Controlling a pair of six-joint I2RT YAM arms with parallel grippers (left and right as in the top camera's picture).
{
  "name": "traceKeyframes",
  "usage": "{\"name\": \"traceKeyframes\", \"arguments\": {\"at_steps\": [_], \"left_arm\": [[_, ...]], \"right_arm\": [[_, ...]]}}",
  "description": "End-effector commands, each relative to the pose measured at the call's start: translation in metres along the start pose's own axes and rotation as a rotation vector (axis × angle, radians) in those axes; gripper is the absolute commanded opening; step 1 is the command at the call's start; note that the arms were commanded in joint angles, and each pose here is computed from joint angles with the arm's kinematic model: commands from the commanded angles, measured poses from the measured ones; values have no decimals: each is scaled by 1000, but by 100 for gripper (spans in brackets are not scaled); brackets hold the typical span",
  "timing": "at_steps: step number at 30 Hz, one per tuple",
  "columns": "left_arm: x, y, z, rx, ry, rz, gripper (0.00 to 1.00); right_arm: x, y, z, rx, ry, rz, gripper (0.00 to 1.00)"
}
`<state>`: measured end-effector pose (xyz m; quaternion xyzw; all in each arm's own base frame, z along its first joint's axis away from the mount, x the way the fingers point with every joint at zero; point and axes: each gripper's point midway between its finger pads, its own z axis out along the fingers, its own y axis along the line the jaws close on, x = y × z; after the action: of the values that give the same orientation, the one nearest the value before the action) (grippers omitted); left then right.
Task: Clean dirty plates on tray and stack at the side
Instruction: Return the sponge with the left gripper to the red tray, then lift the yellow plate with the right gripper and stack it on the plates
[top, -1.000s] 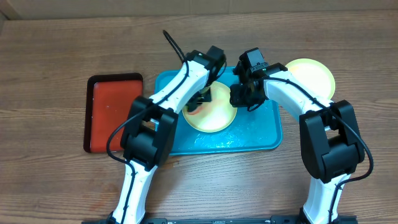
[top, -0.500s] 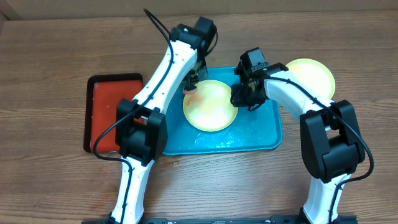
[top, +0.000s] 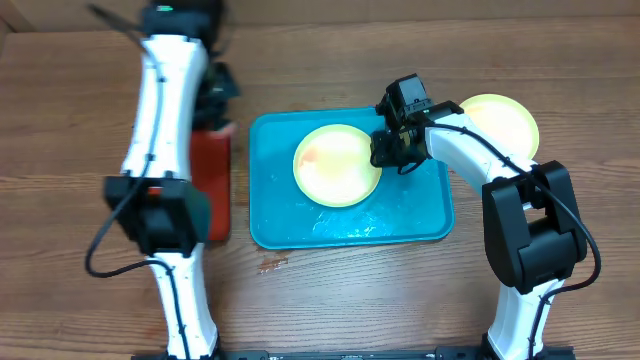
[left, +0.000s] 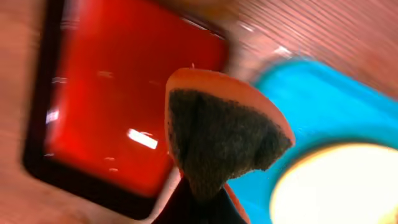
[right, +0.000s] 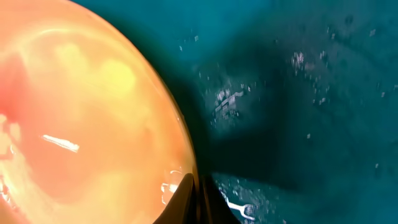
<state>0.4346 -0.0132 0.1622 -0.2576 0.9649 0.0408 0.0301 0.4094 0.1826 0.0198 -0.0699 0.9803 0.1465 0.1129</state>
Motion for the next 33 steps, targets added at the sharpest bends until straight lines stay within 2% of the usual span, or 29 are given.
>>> {"name": "traceKeyframes", "arguments": {"at_steps": [1,8,15,21,25,26,27,28,29,33], "left_arm": [[-3,37,7,8,70,-68,4],[-2,103,56,-220,133,-146,4],[6,102,110,-107,216,-133,4],[3,99,138,-82,188,-131,6],[-6,96,137,-63,158,-109,22],[-8,95,135,-59,151,-110,28],[-9,93,132,-51,149,-106,40],[-10,89,127,-25,152,-83,72],[-12,82,120,17,153,-45,100],[-31,63,81,145,102,4,100]], "right_arm": [[-10,0,-5,2,-44,-4,4],[-10,0,-5,2,-43,-5,4],[-11,0,-5,1,-47,-6,4],[-10,-1,-5,3,-44,-6,4],[-13,-1,-8,13,-56,-16,4],[-14,0,-11,17,-63,-18,4],[-16,2,-14,15,-69,-34,4],[-18,6,-18,14,-76,-54,4],[-20,7,-22,25,-85,-64,4],[-35,14,-47,118,-148,-105,4]]}}
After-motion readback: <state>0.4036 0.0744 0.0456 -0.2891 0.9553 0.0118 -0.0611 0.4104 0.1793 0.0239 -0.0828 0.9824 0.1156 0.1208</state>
